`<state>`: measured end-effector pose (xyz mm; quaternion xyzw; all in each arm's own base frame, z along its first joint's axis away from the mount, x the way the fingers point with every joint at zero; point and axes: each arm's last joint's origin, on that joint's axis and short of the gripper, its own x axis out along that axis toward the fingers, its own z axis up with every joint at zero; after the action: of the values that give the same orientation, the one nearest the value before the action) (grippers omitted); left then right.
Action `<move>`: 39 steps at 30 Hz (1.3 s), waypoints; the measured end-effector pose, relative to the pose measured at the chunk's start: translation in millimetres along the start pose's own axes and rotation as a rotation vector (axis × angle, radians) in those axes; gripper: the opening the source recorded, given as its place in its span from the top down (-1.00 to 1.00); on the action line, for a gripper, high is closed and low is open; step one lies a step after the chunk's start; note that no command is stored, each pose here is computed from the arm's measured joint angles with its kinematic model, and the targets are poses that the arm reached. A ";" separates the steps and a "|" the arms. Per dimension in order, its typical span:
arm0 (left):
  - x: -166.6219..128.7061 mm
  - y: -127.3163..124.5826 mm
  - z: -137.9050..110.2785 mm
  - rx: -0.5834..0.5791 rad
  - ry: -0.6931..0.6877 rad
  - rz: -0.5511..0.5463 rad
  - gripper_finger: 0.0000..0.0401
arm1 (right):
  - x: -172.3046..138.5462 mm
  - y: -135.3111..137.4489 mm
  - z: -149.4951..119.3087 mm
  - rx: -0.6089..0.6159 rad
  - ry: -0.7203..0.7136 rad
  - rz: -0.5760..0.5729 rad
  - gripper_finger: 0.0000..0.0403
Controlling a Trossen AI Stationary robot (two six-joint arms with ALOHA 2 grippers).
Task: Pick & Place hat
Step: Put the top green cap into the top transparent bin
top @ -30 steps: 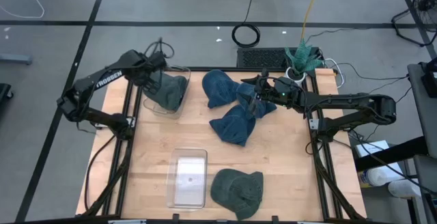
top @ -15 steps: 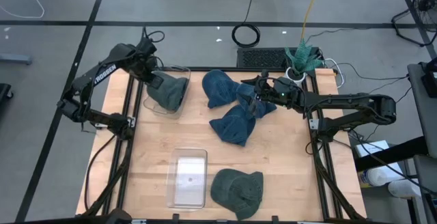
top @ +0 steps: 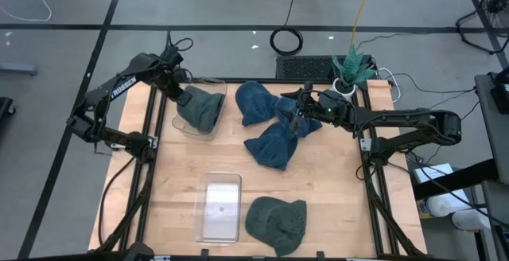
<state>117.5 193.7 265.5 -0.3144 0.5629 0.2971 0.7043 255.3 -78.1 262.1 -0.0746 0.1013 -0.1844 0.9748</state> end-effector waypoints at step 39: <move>-155.8 -40.7 -38.9 0.102 -0.735 -0.230 0.98 | 0.0 -0.1 0.1 0.022 -0.001 0.000 -0.23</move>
<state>95.9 128.0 416.0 -0.2125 0.2481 0.2806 0.9025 255.3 -78.2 262.1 -0.0638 0.0987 -0.1857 0.9755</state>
